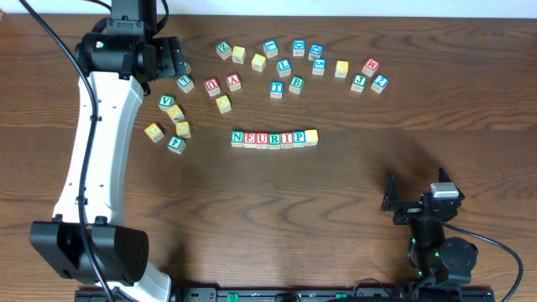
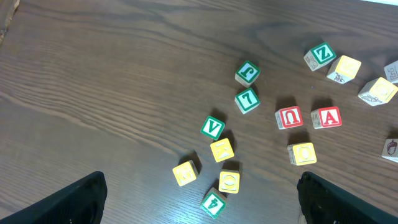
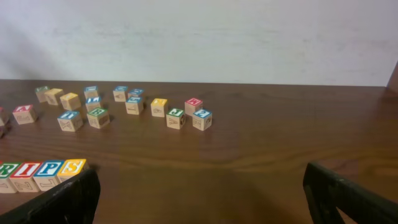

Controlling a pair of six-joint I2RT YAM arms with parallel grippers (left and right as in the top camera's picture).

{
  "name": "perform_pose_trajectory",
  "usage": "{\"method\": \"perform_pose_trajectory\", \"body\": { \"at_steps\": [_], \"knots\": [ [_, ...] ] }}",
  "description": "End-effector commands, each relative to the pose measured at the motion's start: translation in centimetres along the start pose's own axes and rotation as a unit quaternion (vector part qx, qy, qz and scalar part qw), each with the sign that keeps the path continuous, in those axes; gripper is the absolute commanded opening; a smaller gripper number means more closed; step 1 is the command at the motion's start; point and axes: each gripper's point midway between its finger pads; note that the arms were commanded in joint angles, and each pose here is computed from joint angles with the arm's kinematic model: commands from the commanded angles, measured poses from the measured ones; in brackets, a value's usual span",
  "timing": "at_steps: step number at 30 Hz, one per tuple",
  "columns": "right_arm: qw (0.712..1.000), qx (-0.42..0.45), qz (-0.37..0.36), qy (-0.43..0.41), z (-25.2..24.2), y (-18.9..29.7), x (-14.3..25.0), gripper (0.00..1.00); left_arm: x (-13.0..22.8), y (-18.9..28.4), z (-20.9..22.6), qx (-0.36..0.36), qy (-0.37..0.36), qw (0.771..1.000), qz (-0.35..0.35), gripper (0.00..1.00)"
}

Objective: Spell out NEURIPS

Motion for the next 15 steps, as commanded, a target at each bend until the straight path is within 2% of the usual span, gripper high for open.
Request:
{"method": "perform_pose_trajectory", "body": {
  "at_steps": [1,3,6,12,15],
  "knots": [
    [1.000,0.004,-0.001,-0.007,-0.2,0.0,0.0,0.99,-0.1,-0.1,0.4,-0.009,0.001,1.000,-0.001,0.97],
    [1.000,0.004,-0.001,-0.007,-0.2,0.0,0.0,0.99,-0.4,0.2,1.4,-0.034,-0.003,0.999,-0.009,0.97],
    [1.000,0.004,-0.001,-0.007,-0.2,0.0,0.0,0.99,-0.8,1.5,1.7,-0.030,0.001,0.999,-0.025,0.97],
    [1.000,0.004,-0.001,-0.007,-0.2,0.0,0.0,0.99,-2.5,5.6,1.8,0.009,0.026,0.994,-0.106,0.97],
    [1.000,0.004,-0.001,-0.007,-0.2,0.0,0.0,0.99,-2.1,6.8,1.9,0.030,0.038,0.988,-0.146,0.97]
  ]
}}
Point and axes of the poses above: each gripper's point midway between its finger pads, its own y axis back along the fingers, its own z axis along the line the jaws close on, x = y × z, and after that the axes turned 3 degrees about y, right-handed
